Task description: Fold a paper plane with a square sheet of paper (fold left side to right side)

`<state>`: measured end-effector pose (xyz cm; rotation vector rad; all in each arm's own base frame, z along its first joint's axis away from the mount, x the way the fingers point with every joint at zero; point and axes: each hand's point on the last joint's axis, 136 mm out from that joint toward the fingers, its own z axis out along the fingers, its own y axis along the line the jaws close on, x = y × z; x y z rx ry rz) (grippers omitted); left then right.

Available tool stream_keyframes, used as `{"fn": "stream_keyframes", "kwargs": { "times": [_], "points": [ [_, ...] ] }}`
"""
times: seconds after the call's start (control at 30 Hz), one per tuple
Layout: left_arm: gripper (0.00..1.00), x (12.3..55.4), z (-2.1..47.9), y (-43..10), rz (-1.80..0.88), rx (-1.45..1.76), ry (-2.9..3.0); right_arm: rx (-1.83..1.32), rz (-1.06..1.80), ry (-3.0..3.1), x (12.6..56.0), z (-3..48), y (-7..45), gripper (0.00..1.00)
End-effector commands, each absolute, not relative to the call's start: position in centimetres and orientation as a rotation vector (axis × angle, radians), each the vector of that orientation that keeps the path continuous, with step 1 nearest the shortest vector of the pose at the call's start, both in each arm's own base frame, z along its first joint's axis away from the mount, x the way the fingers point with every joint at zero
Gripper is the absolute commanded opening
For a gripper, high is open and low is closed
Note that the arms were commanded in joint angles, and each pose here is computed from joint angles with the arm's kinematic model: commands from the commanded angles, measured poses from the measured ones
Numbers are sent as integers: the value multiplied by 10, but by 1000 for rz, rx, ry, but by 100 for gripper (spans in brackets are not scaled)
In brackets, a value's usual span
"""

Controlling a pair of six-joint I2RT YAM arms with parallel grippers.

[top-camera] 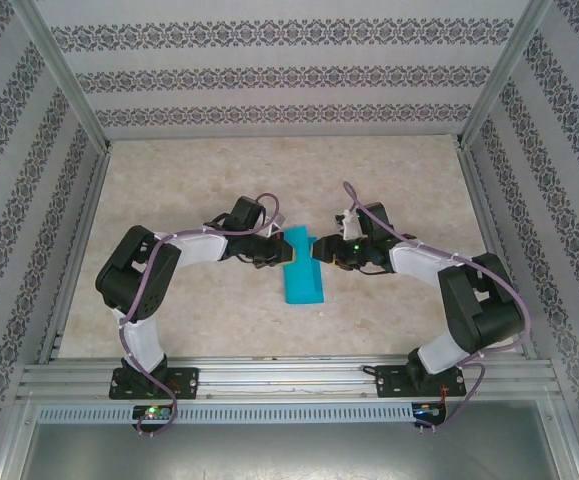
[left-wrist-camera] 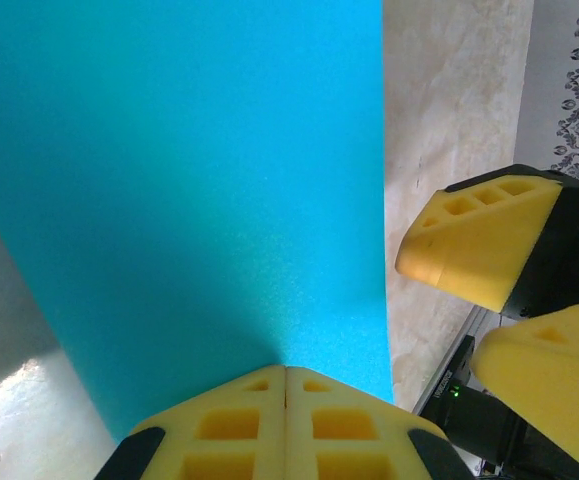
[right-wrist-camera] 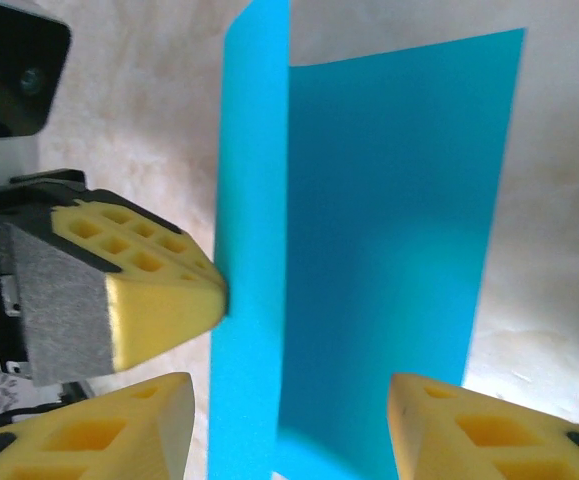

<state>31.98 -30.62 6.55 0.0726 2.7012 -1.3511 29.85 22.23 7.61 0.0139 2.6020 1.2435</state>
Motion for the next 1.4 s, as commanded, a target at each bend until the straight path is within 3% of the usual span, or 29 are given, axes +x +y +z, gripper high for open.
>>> {"fn": "stream_keyframes", "kwargs": {
  "times": [0.0,0.3,0.6,0.77,1.07,1.37],
  "points": [
    [0,319,65,-313,-1346,109,2711,-7,1378,2563,298,79,240,54],
    [0,318,64,-314,-1348,114,2714,-17,1419,2587,297,70,253,45],
    [1,317,70,-316,-1372,118,2695,8,1362,2631,297,59,250,21],
    [12,320,83,-312,-1336,119,2660,18,1286,2666,298,52,245,5],
    [43,317,91,-287,-1113,106,2694,12,1151,2723,298,41,236,3],
    [47,311,62,-292,-1113,79,2781,2,1107,2753,296,36,235,3]
  ]
}}
